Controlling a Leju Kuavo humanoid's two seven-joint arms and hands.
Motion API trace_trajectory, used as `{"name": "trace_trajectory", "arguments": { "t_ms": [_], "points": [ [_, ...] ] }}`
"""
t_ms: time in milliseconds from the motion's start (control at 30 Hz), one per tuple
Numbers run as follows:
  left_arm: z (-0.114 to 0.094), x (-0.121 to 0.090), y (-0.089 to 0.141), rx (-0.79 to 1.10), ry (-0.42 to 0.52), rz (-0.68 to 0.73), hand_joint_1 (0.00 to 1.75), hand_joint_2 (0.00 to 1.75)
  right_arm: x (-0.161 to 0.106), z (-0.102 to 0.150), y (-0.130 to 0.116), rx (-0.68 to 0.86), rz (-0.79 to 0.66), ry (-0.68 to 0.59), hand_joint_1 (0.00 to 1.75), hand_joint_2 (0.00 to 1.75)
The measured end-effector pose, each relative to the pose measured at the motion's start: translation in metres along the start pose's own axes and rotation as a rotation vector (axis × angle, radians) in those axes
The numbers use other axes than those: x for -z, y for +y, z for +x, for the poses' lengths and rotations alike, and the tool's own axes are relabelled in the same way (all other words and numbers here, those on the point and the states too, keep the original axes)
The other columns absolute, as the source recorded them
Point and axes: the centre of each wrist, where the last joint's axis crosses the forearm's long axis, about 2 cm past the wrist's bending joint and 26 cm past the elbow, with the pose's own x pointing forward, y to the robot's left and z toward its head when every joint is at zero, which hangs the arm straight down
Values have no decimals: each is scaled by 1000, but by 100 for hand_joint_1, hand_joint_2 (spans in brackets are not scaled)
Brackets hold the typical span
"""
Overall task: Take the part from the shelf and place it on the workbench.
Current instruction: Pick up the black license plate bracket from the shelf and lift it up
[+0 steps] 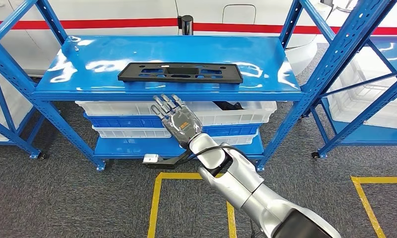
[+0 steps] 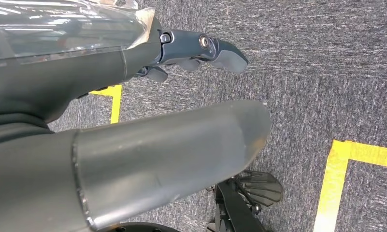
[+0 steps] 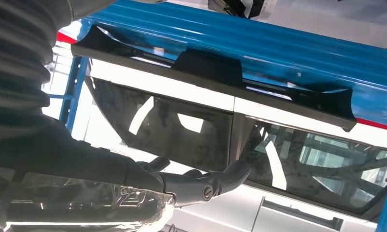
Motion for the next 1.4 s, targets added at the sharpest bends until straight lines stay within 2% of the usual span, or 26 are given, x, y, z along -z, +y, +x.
{"name": "trace_trajectory", "arguments": {
  "t_ms": [1400],
  "points": [
    [3,1,0,-11,-13,3,0,0,-3,0,13,-38,35,-25,0,175]
  ]
}}
